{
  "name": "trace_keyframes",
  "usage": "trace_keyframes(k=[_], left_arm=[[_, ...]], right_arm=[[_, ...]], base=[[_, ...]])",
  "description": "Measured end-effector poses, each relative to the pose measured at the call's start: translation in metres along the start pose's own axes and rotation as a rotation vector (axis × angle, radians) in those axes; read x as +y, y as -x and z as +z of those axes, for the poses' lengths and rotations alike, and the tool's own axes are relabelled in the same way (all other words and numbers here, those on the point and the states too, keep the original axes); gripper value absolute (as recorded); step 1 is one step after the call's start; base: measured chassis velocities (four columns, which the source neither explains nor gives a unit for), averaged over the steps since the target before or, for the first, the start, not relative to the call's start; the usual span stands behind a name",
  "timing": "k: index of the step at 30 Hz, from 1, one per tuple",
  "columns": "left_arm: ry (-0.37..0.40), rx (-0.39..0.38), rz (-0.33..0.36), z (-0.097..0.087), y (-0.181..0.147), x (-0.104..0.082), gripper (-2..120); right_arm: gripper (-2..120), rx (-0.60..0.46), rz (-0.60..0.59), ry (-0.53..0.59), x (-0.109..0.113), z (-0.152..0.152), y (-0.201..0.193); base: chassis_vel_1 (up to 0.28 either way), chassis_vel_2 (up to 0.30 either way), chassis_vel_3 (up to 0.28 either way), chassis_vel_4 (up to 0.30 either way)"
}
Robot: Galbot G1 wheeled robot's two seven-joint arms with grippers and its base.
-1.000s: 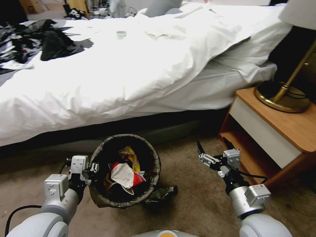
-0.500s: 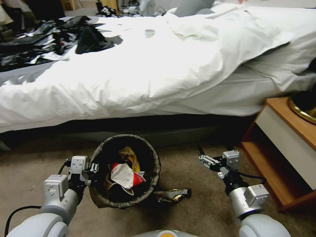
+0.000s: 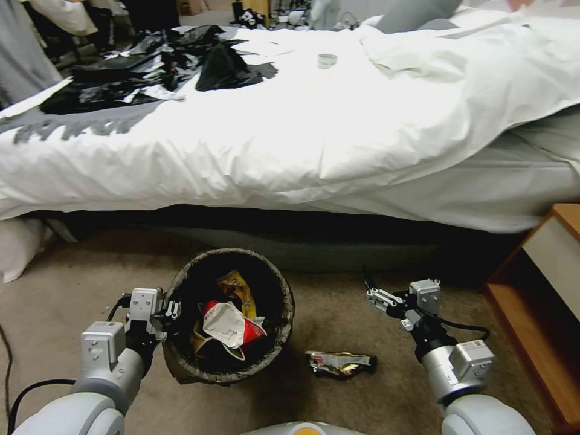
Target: Pick up the trash bin, then pick up the garbage from the floor and place it into the trash bin.
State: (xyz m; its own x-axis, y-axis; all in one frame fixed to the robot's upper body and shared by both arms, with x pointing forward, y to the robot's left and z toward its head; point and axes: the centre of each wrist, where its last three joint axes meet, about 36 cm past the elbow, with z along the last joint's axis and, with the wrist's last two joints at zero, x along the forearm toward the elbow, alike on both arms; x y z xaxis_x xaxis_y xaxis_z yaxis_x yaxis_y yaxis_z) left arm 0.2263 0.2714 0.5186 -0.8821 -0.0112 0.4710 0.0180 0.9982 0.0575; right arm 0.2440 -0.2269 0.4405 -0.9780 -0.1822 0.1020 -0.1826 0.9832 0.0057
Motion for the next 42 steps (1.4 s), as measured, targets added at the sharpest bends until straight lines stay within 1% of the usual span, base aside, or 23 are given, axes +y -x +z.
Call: trace_keyframes(k=[10, 13, 15, 16, 18, 19, 20, 23, 24, 27, 28, 29, 30, 31, 32, 33, 35, 36, 39, 40, 42], left_arm=[[0.000, 0.000, 0.002, 0.000, 0.000, 0.000, 3], [0.001, 0.000, 0.001, 0.000, 0.000, 0.000, 3], [0.005, -0.001, 0.000, 0.000, 0.000, 0.000, 3], [0.005, -0.001, 0.000, 0.000, 0.000, 0.000, 3], [0.009, -0.003, -0.001, 0.000, 0.000, 0.000, 3], [0.010, -0.006, 0.000, 0.000, 0.000, 0.000, 3], [0.010, -0.006, 0.000, 0.000, 0.000, 0.000, 3], [0.013, -0.005, -0.002, 0.000, 0.000, 0.001, 3], [0.013, -0.005, -0.002, 0.000, 0.000, 0.001, 3], [0.017, -0.004, -0.003, 0.000, -0.001, 0.003, 3], [0.017, -0.004, -0.003, 0.000, -0.001, 0.003, 3], [0.017, -0.004, -0.004, 0.000, -0.001, 0.003, 3], [0.017, -0.004, -0.004, 0.000, -0.001, 0.003, 3], [0.017, -0.003, -0.004, 0.000, -0.001, 0.003, 3], [0.017, -0.003, -0.004, 0.000, -0.001, 0.003, 3], [0.017, -0.003, -0.003, 0.000, -0.001, 0.003, 3], [0.016, -0.002, -0.003, 0.000, -0.001, 0.003, 3], [0.016, -0.002, -0.003, 0.000, -0.001, 0.003, 3], [0.016, 0.001, -0.004, 0.001, -0.001, 0.003, 3], [0.016, 0.001, -0.004, 0.001, -0.001, 0.003, 3], [0.015, 0.004, -0.004, 0.001, -0.001, 0.003, 3]], right_arm=[[100, 0.009, -0.018, -0.015, -0.013, -0.002, 0.001], [100, 0.014, -0.043, -0.029, -0.019, -0.003, 0.002], [100, 0.022, -0.086, -0.064, -0.028, -0.006, 0.005], [100, 0.022, -0.086, -0.064, -0.028, -0.006, 0.005], [100, 0.054, -0.166, -0.130, -0.044, -0.008, 0.009], [100, 0.081, -0.217, -0.164, -0.056, -0.008, 0.013], [100, 0.081, -0.217, -0.164, -0.056, -0.008, 0.013], [100, 0.142, -0.306, -0.207, -0.078, -0.003, 0.021], [100, 0.142, -0.306, -0.207, -0.078, -0.003, 0.021], [100, 0.211, -0.383, -0.228, -0.098, 0.005, 0.027], [100, 0.211, -0.383, -0.228, -0.098, 0.005, 0.027], [100, 0.238, -0.409, -0.241, -0.105, 0.010, 0.029], [100, 0.248, -0.419, -0.242, -0.106, 0.011, 0.030], [100, 0.281, -0.450, -0.248, -0.111, 0.017, 0.032], [100, 0.281, -0.450, -0.248, -0.111, 0.017, 0.032], [100, 0.305, -0.473, -0.249, -0.113, 0.021, 0.033], [100, 0.347, -0.503, -0.245, -0.115, 0.027, 0.034], [100, 0.347, -0.503, -0.245, -0.115, 0.027, 0.034], [100, 0.420, -0.542, -0.237, -0.115, 0.045, 0.035], [100, 0.420, -0.542, -0.237, -0.115, 0.045, 0.035], [100, 0.467, -0.568, -0.230, -0.113, 0.055, 0.035]], base=[[0.083, 0.082, 0.084, 0.084], [0.085, 0.093, 0.073, 0.082], [0.049, 0.067, 0.065, 0.066], [0.049, 0.059, 0.065, 0.066], [0.025, 0.030, 0.009, 0.018], [0.000, 0.000, 0.000, 0.000], [0.000, 0.000, 0.000, 0.000], [0.000, 0.000, 0.000, 0.000], [0.000, 0.000, 0.000, 0.000], [0.000, 0.000, 0.000, 0.000], [0.000, 0.000, 0.000, 0.000], [0.000, 0.000, 0.000, 0.000], [0.000, 0.000, 0.000, 0.000], [0.000, 0.000, 0.000, 0.000], [0.000, 0.000, 0.000, 0.000], [0.000, 0.000, 0.000, 0.000], [0.000, 0.000, 0.000, 0.000], [0.000, 0.000, 0.000, 0.000], [0.000, 0.000, 0.000, 0.000], [0.000, 0.000, 0.000, 0.000], [0.000, 0.000, 0.000, 0.000]])
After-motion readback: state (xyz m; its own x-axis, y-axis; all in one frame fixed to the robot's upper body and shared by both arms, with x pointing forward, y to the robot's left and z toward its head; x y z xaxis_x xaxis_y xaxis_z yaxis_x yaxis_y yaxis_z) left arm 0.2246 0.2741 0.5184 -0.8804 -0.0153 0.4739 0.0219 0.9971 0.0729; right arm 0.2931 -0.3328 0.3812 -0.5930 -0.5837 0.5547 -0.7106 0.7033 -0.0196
